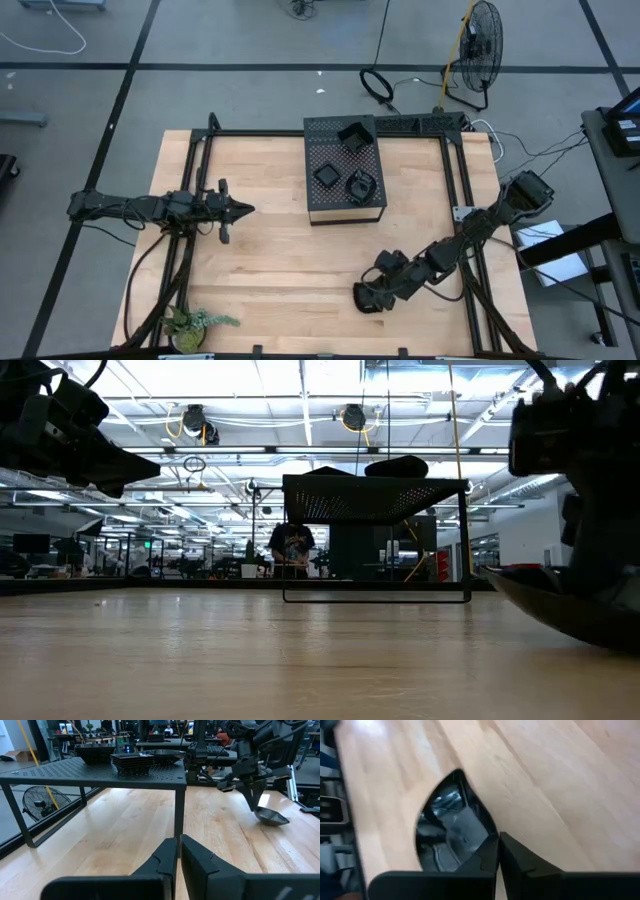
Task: Pick & Place Mini shaped plates
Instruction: Stack the leaf shaped plate on top of the leaf shaped plate on the shelf
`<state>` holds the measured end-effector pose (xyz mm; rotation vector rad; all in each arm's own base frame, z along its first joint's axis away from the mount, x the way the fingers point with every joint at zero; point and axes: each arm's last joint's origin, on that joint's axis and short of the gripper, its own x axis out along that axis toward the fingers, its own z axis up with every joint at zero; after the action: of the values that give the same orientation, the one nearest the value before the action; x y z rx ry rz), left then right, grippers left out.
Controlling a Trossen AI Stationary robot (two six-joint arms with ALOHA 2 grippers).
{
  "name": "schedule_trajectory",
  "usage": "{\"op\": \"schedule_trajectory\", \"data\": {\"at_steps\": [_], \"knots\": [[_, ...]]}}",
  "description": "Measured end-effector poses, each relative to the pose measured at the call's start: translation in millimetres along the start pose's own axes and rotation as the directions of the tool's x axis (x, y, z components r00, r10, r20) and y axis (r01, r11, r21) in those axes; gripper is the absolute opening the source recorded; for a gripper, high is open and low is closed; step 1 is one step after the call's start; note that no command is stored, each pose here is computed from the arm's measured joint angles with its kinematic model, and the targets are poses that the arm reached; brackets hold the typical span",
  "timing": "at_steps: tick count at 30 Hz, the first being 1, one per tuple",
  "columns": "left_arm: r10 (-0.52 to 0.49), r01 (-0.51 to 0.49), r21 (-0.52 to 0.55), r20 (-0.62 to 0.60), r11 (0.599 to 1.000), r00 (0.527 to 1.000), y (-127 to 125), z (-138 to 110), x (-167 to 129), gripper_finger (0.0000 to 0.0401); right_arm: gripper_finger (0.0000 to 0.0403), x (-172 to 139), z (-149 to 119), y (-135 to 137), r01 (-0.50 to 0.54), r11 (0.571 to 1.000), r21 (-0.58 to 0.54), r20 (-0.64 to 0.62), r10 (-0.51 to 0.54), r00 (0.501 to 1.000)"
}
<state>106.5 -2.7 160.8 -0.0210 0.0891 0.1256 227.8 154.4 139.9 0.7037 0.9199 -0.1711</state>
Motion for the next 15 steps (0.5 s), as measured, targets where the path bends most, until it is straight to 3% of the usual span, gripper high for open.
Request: {"op": "schedule_trajectory", "data": {"at_steps": [8, 15], "knots": [[0.0, 0.0, 0.0, 0.0, 1.0, 1.0, 0.0, 0.0, 0.0, 0.0026, 0.0001, -0.9, 17.5, 10.3, -0.147, 0.988, -0.046, 0.055, 0.149, 0.987], [-0.001, 0.001, 0.0, 0.0, 1.0, 1.0, 0.0, 0.0, 0.0, 0.0026, 0.0001, -4.0, 45.0, 21.5, -0.311, 0.939, -0.143, 0.183, 0.334, 0.925]]}}
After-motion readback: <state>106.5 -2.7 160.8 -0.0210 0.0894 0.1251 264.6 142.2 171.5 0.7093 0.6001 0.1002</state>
